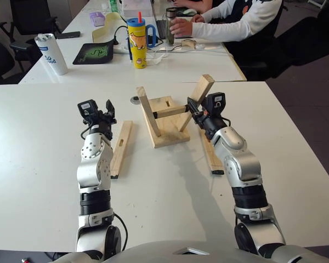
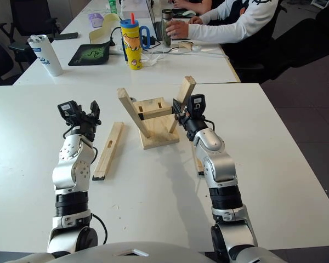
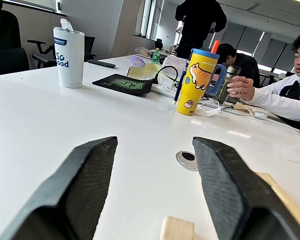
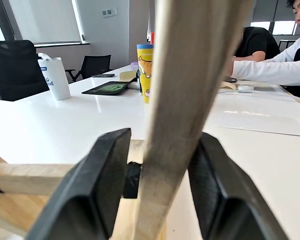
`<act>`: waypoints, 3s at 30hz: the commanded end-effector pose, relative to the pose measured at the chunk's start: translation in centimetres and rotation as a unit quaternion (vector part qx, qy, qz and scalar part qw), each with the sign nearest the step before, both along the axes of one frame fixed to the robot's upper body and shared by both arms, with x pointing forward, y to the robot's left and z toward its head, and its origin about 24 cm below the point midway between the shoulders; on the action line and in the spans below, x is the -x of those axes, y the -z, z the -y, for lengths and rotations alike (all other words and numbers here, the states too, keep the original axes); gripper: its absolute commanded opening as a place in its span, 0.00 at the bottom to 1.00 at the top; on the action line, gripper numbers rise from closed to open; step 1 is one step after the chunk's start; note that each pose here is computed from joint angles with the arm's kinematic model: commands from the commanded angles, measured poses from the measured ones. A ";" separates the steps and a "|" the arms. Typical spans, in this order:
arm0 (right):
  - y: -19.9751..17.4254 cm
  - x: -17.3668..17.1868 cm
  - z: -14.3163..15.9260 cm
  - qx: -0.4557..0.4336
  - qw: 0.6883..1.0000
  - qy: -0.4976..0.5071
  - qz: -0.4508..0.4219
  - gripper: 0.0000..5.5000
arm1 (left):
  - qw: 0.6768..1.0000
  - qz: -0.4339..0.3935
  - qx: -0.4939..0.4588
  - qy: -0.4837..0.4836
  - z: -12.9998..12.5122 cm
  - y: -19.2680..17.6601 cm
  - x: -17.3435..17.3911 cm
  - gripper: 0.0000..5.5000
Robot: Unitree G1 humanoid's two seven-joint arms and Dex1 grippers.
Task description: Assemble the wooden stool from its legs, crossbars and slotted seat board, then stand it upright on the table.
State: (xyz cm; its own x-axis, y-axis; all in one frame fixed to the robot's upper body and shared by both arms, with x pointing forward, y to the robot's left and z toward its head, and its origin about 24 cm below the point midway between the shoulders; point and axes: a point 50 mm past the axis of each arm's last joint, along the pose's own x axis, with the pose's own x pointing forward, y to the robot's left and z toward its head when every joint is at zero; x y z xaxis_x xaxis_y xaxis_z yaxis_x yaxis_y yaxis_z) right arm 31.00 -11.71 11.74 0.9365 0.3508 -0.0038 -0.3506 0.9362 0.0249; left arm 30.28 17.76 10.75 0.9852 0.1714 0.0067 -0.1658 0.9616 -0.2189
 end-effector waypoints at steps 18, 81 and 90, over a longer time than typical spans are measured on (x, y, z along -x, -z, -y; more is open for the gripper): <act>-3.9 -1.7 1.5 -0.035 0.993 0.065 0.095 0.34 | 1.000 0.007 0.007 0.001 0.3 -0.2 0.2 0.51; -5.8 0.9 -1.4 0.008 0.902 -0.428 0.053 0.11 | 0.999 0.029 0.020 -0.025 -0.7 -1.1 0.5 0.51; -3.8 -4.8 -1.0 0.149 0.978 -0.124 0.077 0.03 | 0.999 0.019 0.016 -0.027 -0.7 -0.7 0.8 0.51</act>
State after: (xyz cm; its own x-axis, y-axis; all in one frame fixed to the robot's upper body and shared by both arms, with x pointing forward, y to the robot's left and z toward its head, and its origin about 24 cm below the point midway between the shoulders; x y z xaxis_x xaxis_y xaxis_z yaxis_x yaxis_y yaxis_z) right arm 34.98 -12.34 13.77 0.7903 0.6048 -0.0982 -0.6043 0.7430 -0.2877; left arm 29.64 18.78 11.58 0.9708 0.2351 0.0475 -0.2153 0.9414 -0.2597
